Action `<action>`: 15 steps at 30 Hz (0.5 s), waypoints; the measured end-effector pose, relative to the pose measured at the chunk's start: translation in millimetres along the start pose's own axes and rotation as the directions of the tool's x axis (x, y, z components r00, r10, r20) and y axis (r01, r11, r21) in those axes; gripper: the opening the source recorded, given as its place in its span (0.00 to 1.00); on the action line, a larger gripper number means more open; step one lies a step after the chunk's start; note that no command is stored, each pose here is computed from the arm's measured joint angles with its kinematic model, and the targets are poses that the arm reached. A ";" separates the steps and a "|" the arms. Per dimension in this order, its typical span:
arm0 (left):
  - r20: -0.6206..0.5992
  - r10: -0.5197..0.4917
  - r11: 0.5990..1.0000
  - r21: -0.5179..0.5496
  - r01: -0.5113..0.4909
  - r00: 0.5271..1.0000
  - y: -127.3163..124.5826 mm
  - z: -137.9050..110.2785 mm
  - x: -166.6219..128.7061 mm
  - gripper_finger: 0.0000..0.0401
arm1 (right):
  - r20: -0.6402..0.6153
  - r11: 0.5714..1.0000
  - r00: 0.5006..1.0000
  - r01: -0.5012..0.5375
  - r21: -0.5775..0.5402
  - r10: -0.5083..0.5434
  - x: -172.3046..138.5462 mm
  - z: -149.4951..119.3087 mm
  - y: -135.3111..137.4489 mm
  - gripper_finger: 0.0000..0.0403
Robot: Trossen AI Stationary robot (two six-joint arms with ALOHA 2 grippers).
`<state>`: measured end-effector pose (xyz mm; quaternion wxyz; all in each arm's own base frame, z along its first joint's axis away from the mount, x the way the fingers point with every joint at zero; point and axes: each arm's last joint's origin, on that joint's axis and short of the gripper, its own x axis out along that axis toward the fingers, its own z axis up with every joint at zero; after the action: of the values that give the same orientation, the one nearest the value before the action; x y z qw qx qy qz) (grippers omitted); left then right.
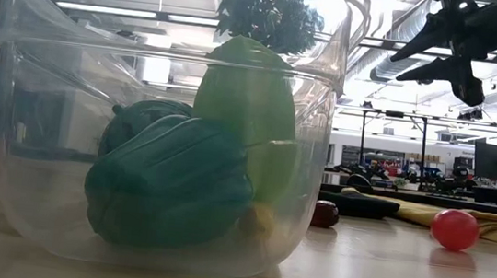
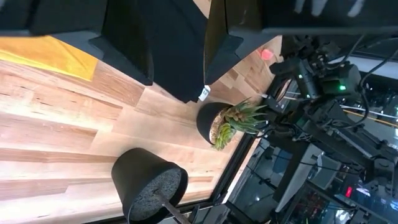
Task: Pick and placing Produce into tupperware
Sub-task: Put the raspberry into the bin
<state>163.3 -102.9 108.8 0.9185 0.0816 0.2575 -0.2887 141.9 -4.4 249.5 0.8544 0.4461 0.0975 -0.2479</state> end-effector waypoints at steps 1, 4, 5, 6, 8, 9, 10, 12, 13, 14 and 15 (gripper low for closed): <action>0.005 0.000 1.000 0.003 0.000 1.000 0.0 -0.3 1.5 0.02 | 0.000 1.000 1.000 0.000 0.000 0.000 0.0 0.0 0.0 0.33; 0.019 0.000 1.000 0.009 0.000 1.000 0.2 -0.8 4.9 0.09 | 0.000 1.000 1.000 0.000 0.000 0.000 0.0 0.0 0.0 0.33; 0.027 0.000 1.000 0.011 -0.001 1.000 0.2 -0.4 5.8 0.12 | 0.000 1.000 1.000 0.000 0.000 0.000 0.0 0.0 0.0 0.33; 0.030 0.001 1.000 0.012 -0.001 1.000 0.3 0.3 6.7 0.15 | -0.001 1.000 1.000 0.000 0.000 0.000 0.1 0.0 0.0 0.33; 0.034 0.001 1.000 0.016 -0.002 0.999 0.4 2.1 8.0 0.21 | 0.000 1.000 1.000 0.000 -0.002 0.000 0.0 0.0 0.0 0.33; 0.039 0.001 1.000 0.018 -0.001 0.999 0.4 3.4 8.7 0.24 | -0.001 1.000 1.000 0.001 -0.002 -0.001 0.0 -0.1 -0.1 0.33; 0.041 0.001 1.000 0.019 -0.002 0.999 0.5 4.3 9.3 0.27 | -0.001 1.000 1.000 0.002 -0.003 -0.002 0.0 -0.1 -0.2 0.33; 0.041 0.002 1.000 0.025 -0.003 0.999 0.6 4.2 9.4 0.30 | -0.003 1.000 1.000 0.003 -0.004 -0.003 0.1 -0.2 -0.3 0.33; 0.043 0.002 1.000 0.029 -0.004 0.999 0.6 4.5 9.3 0.31 | -0.003 1.000 1.000 0.004 -0.004 -0.004 0.1 -0.3 -0.4 0.33; 0.048 0.003 1.000 0.029 -0.004 0.999 0.6 5.0 9.3 0.32 | -0.004 1.000 1.000 0.006 -0.005 -0.006 0.1 -0.4 -0.6 0.33; 0.055 0.005 1.000 0.030 -0.007 0.998 0.7 5.6 9.3 0.32 | -0.005 1.000 1.000 0.006 -0.005 -0.006 0.1 -0.4 -0.6 0.33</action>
<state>172.6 -108.6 108.8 0.9248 0.0881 0.2276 -0.2920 141.7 -4.4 248.7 0.8546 0.4441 0.1015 -0.2493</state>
